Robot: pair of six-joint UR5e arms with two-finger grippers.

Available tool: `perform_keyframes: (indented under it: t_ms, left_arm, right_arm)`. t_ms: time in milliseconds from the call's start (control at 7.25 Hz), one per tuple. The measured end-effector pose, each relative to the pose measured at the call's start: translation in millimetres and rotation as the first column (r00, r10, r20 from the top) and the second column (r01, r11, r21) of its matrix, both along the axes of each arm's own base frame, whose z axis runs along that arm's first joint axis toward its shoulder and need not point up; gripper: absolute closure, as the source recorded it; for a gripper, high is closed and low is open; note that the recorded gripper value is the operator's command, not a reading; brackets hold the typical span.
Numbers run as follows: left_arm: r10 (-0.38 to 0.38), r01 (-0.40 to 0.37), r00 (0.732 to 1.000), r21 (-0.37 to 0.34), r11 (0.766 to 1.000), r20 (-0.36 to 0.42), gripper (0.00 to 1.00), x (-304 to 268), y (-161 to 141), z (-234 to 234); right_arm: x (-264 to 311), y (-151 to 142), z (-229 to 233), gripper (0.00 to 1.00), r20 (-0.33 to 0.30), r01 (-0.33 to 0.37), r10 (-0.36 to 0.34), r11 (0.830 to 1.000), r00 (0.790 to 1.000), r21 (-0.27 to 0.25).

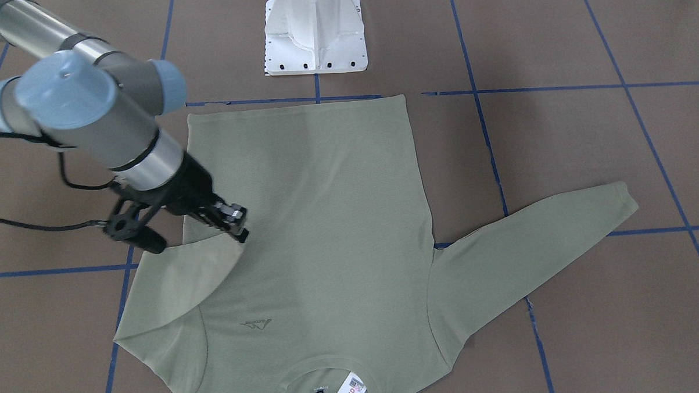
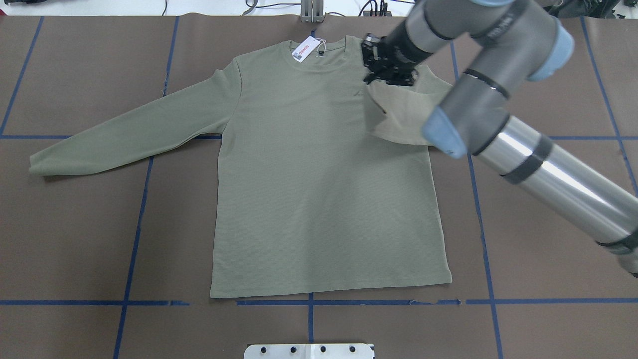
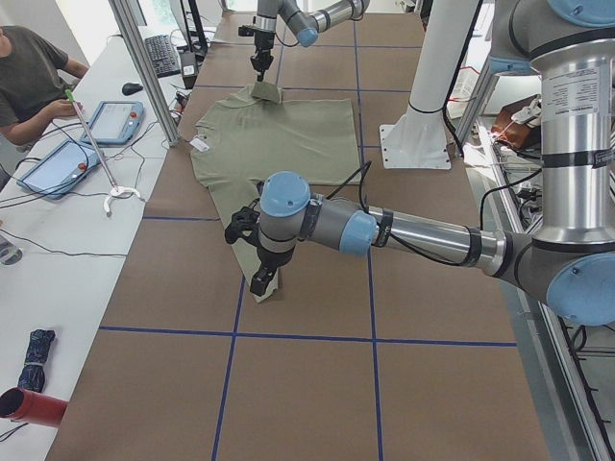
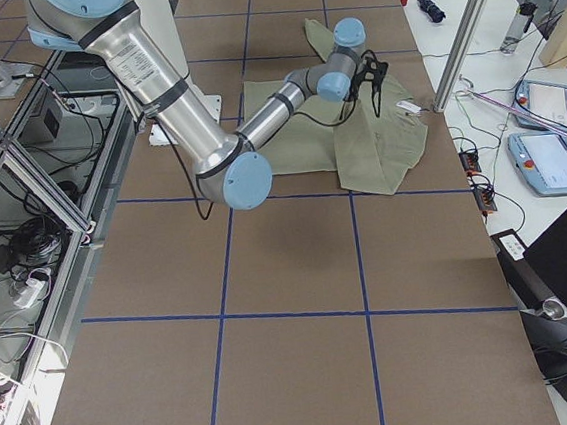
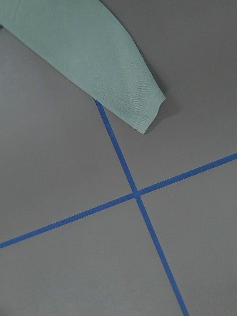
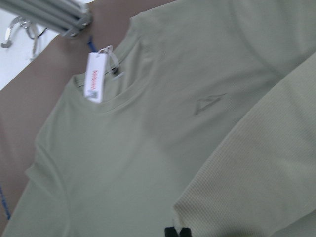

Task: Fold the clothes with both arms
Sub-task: 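Fold the held sleeve across the shirt toward the collar with the right gripper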

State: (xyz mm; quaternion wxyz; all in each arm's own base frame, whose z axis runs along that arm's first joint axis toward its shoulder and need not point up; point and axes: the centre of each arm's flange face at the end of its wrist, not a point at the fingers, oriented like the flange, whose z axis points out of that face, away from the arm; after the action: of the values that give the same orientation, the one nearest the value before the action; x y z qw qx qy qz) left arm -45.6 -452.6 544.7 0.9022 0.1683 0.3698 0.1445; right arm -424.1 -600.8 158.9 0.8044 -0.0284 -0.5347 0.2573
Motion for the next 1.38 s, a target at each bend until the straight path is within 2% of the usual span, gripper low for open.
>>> perform_keyframes:
  t_ms: [138,276,414,552,966,1104,1380]
  left_arm:
    - [0.0,0.0,1.0,0.002,1.0,0.0,0.0,-0.1,0.0,-1.1]
    - [0.0,0.0,1.0,0.003,1.0,0.0,0.0,-0.2,0.1,-1.5]
    - [0.0,0.0,1.0,0.003,1.0,-0.001,0.0,-0.1,0.1,-1.7]
    - [0.0,0.0,1.0,0.004,1.0,-0.001,0.0,-0.1,-0.1,-2.0]
    - [-0.008,0.008,1.0,-0.007,1.0,-0.003,0.0,1.1,-4.7,1.2]
    - [-0.038,0.037,0.999,-0.029,0.999,-0.02,0.0,3.3,-10.9,5.8]
    - [-0.132,0.123,0.987,-0.104,0.987,-0.086,0.0,16.2,-27.4,38.2]
  right_arm:
    - [-59.7,-0.7,-60.2,1.0,-0.01,-0.034,0.034,0.999,0.999,0.002]
    - [-108.8,2.2,-95.6,0.95,-0.01,-0.056,0.056,0.998,0.998,0.023]
    - [-142.1,6.1,-107.3,0.66,0.002,-0.066,0.066,0.997,0.998,0.048]
    - [-167.9,10.8,-111.0,0.01,0.007,-0.076,0.076,0.995,0.997,0.07]
    - [-237.0,39.2,-140.2,0.0,-0.016,-0.144,0.148,0.979,0.989,0.142]
    - [-241.1,44.6,-158.1,0.0,-0.003,-0.154,0.156,0.976,0.988,0.154]
    - [-211.0,49.8,-183.1,0.0,0.052,-0.165,0.159,0.972,0.986,0.167]
